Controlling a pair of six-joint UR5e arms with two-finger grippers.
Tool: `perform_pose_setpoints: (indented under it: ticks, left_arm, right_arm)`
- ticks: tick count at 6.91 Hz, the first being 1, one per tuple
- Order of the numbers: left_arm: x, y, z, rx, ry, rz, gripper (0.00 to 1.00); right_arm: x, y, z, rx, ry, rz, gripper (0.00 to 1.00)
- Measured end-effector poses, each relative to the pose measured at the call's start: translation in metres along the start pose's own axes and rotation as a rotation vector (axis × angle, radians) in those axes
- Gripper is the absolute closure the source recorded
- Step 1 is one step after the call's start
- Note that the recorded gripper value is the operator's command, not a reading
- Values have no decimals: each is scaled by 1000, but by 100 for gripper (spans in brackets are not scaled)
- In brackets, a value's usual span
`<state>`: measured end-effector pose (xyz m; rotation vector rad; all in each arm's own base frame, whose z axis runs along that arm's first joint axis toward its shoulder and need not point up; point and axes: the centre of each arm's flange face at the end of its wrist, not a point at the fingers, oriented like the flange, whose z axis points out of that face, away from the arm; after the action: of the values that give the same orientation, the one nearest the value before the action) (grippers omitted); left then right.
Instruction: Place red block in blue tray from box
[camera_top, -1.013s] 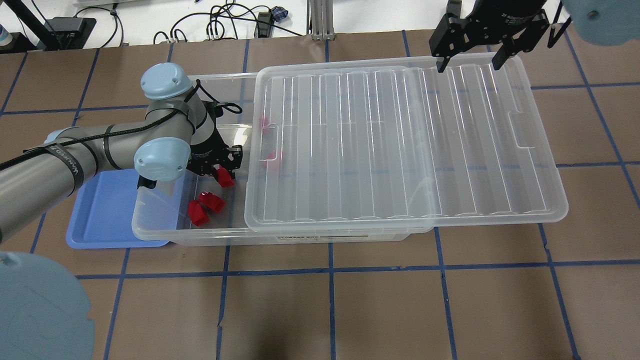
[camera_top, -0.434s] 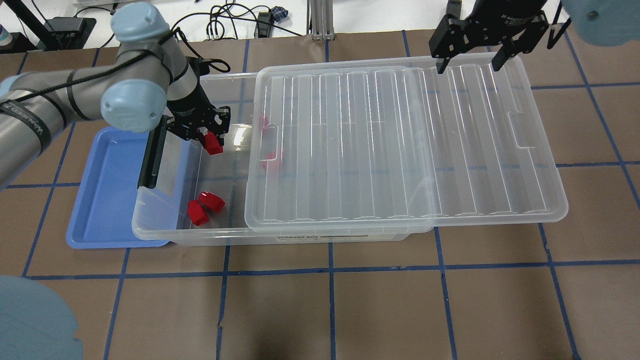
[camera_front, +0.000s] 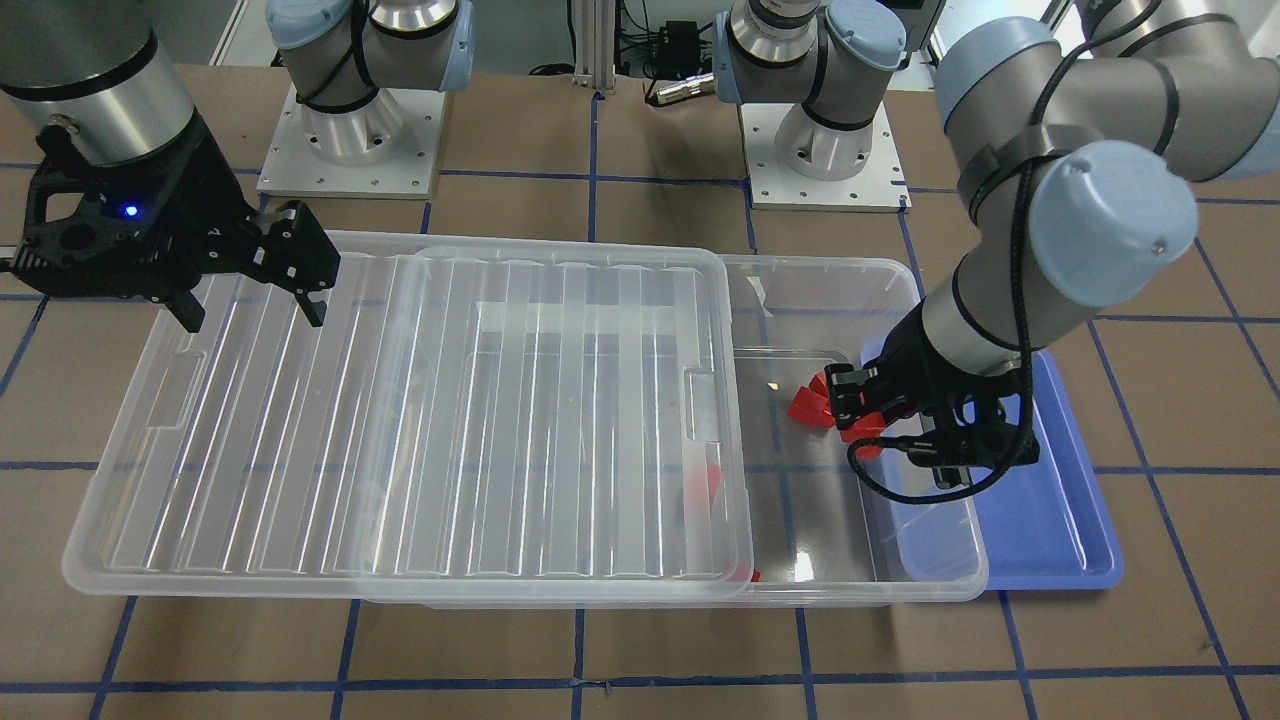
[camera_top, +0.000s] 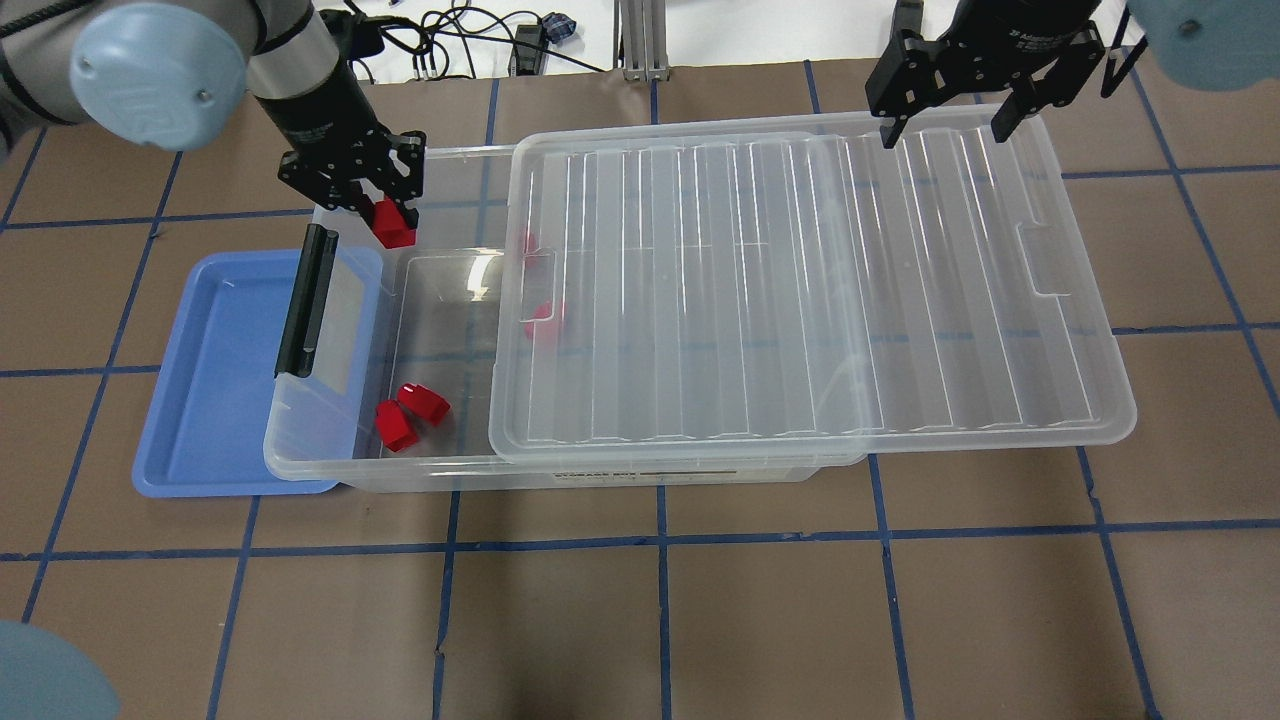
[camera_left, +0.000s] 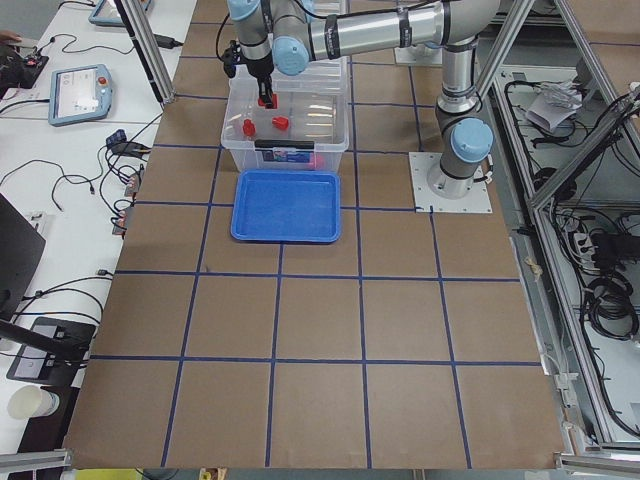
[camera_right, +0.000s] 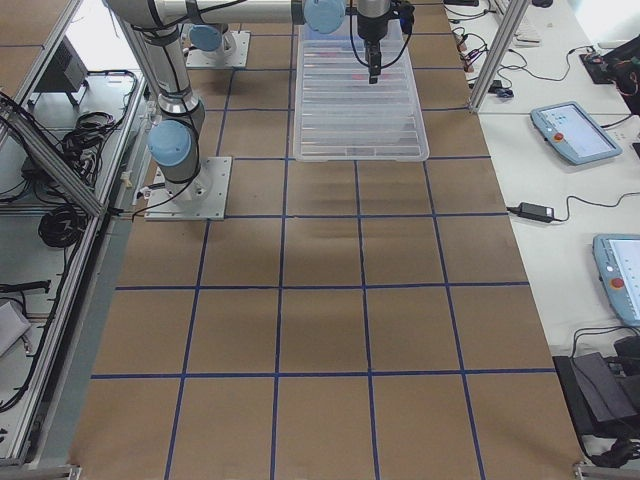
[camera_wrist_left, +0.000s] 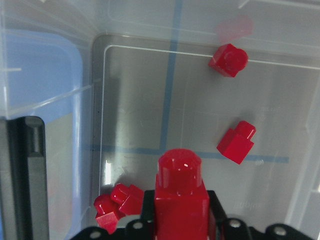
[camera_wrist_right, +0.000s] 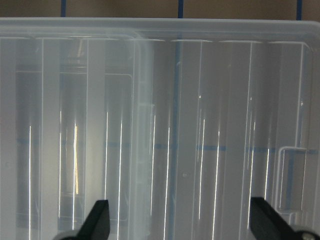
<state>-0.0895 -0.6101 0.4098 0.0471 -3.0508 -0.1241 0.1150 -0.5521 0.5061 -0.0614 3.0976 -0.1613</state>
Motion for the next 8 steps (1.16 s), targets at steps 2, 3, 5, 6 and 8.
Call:
perform_pose_setpoints:
  ticks: [2,3,5,6,8]
  left_arm:
    - [-106,-3,-7,-7,31,79,76]
    - [-156,-1,10,-18,49,130,75]
    - [-219,-1,66,17,29,201,71]
    - [-232,2,98,37,-11,212,41]
    - [-241,7,143,59,-75,218,6]
  right_arm:
    - [54,-5,4,-17,9,11,0]
    - [99,-6,8,-27,14,-5,0]
    - [180,0,33,-62,26,-5,0]
    - [204,1,56,-87,49,-21,0]
    - [224,11,97,-145,97,-98,0]
